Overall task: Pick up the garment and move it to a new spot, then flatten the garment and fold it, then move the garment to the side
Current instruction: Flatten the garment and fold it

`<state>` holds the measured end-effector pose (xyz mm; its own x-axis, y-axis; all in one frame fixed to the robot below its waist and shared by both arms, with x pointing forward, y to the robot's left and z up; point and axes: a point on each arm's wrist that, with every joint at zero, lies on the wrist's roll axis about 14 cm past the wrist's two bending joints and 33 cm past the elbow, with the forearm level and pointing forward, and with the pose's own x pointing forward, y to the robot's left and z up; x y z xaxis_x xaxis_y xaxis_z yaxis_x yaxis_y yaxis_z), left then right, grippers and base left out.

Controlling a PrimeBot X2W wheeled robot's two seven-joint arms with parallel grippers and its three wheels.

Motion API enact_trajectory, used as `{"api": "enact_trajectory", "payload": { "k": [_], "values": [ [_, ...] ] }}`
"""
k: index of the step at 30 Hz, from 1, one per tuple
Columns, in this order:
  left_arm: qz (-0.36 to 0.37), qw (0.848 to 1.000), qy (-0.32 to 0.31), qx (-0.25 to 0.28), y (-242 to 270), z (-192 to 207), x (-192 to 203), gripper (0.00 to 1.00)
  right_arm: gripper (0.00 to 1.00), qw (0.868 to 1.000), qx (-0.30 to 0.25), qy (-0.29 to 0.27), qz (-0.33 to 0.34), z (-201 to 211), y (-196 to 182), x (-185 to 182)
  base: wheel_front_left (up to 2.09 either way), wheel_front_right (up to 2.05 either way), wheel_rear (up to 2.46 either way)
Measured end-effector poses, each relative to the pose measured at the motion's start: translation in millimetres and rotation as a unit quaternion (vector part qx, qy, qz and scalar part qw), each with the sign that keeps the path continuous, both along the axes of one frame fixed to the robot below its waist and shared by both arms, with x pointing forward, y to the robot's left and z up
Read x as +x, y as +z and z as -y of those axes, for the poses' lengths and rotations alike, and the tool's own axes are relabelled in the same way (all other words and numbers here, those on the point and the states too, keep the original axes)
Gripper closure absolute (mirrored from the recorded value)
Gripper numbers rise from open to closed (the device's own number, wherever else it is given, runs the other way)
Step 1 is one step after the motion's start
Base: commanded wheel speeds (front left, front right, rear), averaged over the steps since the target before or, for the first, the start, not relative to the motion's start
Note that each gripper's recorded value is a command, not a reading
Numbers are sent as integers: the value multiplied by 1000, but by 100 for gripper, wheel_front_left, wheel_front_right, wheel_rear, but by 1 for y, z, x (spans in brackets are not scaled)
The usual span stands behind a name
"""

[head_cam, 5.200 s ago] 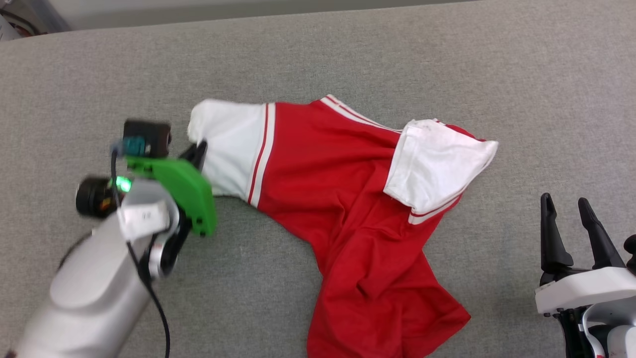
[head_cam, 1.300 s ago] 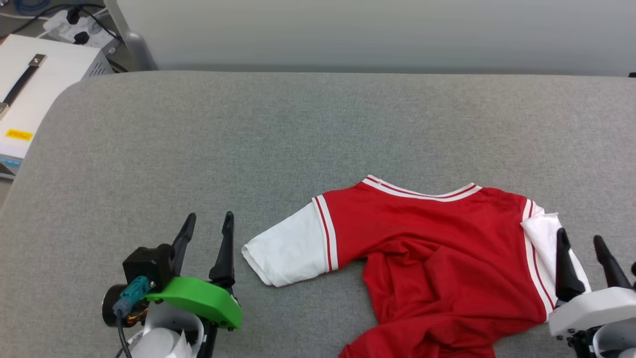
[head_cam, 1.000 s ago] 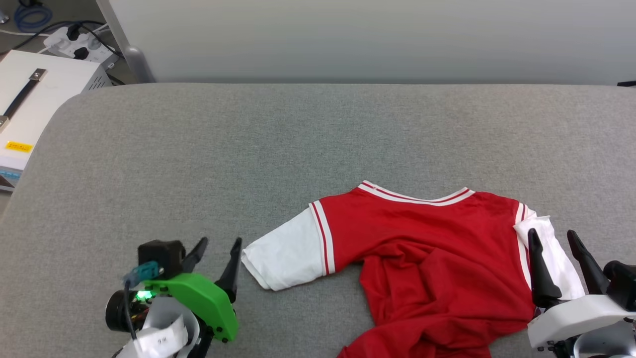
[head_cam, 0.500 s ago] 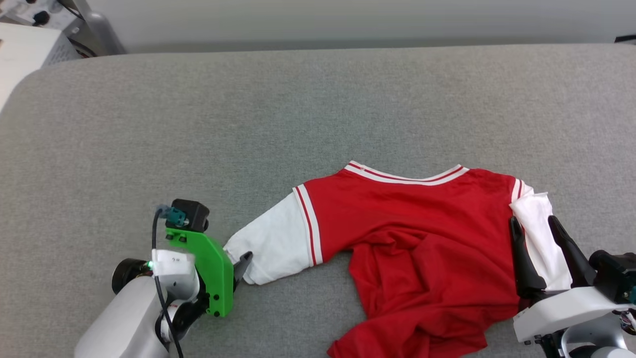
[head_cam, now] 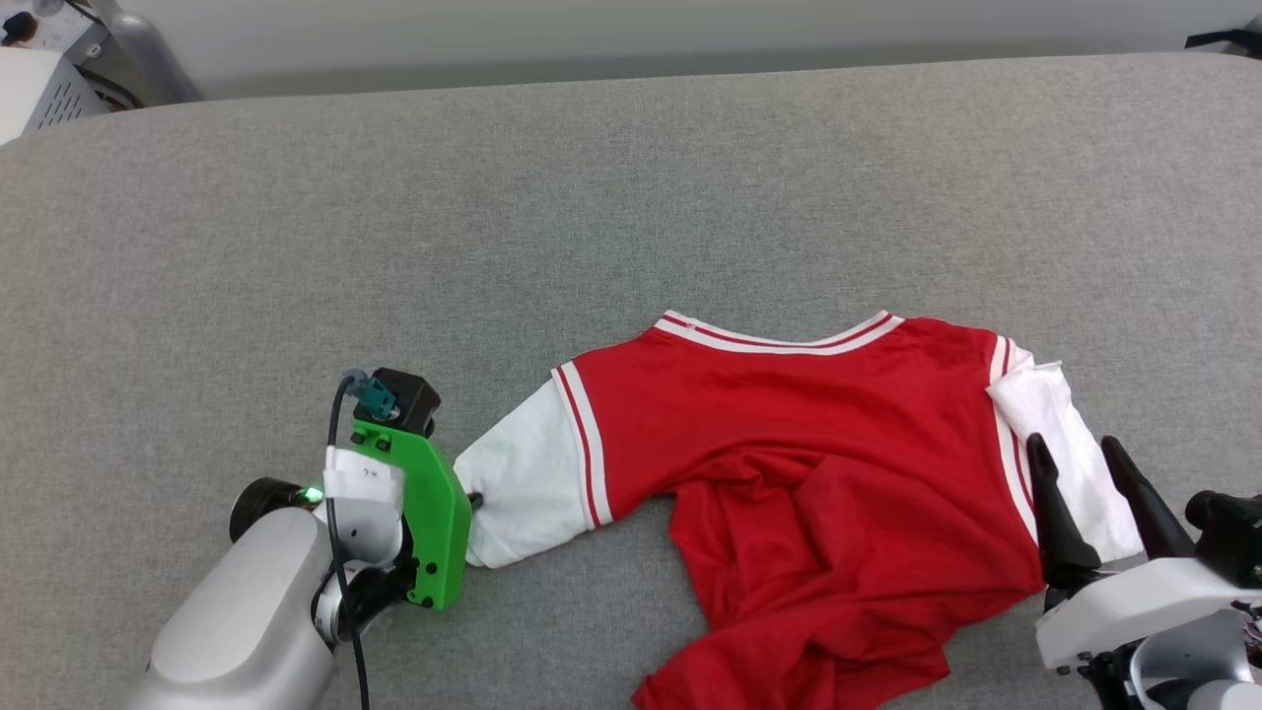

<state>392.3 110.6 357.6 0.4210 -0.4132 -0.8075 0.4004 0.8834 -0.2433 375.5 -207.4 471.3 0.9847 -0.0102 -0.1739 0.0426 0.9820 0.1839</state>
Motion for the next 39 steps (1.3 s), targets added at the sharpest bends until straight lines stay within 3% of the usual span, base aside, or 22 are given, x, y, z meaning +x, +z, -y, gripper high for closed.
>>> {"api": "enact_trajectory", "payload": {
  "k": [7,14,24,31,32,33,39],
  "values": [
    [63,997,43,-30,16,-1,11,100,0,996,17,-36,-86,41,-31,2,0,0,0],
    [141,986,68,-56,52,-1,24,100,0,979,1,2,-201,52,-59,19,0,0,0],
    [193,977,65,-62,77,0,31,100,0,943,-51,90,-317,36,-78,58,0,0,0],
    [187,977,78,-60,70,-7,30,100,0,896,-66,138,-416,22,-113,46,0,0,0],
    [185,978,79,-60,69,-8,30,100,71,892,-66,143,-424,21,-115,45,0,0,0],
    [184,978,80,-59,68,-8,30,100,100,890,-60,146,-427,19,-116,45,0,0,0],
    [194,976,80,-61,71,-9,32,100,100,893,-46,157,-418,10,-111,47,0,0,0]
  ]
}}
